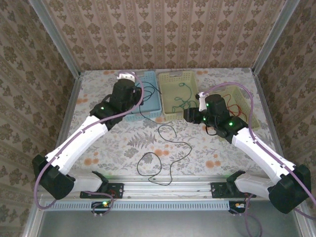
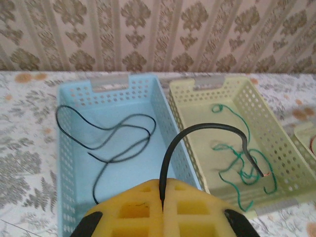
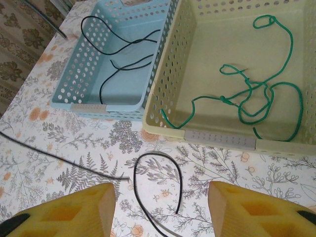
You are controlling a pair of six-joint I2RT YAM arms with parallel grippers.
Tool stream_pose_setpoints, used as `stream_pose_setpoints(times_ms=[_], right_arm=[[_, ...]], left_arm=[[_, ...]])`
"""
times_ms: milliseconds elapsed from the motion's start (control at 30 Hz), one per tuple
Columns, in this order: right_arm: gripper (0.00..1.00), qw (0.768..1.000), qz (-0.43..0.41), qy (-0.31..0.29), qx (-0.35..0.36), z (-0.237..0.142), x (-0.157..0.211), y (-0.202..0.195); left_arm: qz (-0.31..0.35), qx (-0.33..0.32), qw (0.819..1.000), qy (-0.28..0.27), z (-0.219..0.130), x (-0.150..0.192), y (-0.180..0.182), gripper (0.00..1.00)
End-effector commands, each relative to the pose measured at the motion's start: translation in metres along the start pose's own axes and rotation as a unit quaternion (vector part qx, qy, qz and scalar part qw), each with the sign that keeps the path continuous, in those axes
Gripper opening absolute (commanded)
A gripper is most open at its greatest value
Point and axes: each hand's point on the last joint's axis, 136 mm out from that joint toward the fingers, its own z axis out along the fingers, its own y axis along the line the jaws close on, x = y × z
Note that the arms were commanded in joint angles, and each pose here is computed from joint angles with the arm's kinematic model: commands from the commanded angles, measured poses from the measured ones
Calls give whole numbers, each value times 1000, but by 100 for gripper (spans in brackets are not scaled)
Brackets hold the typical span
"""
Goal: Untangle the cables
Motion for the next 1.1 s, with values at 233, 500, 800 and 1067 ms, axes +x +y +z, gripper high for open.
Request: stream_pose_setpoints(times_ms=[233, 500, 800, 1067], right_arm=[[54, 1000, 0, -10, 5, -2, -3, -3], [54, 1000, -9, 1, 3, -4, -1, -2], [54, 999, -17, 29, -14, -5, 9, 4], [55, 999, -2, 15, 37, -9, 11, -22]], left_arm=[[9, -44, 994, -98, -4, -93, 48, 0], [27, -94, 995, -23, 94, -58, 85, 0], [59, -51, 995, 61, 137, 12, 54, 66], [235, 278, 899, 244, 29, 168, -104, 85]])
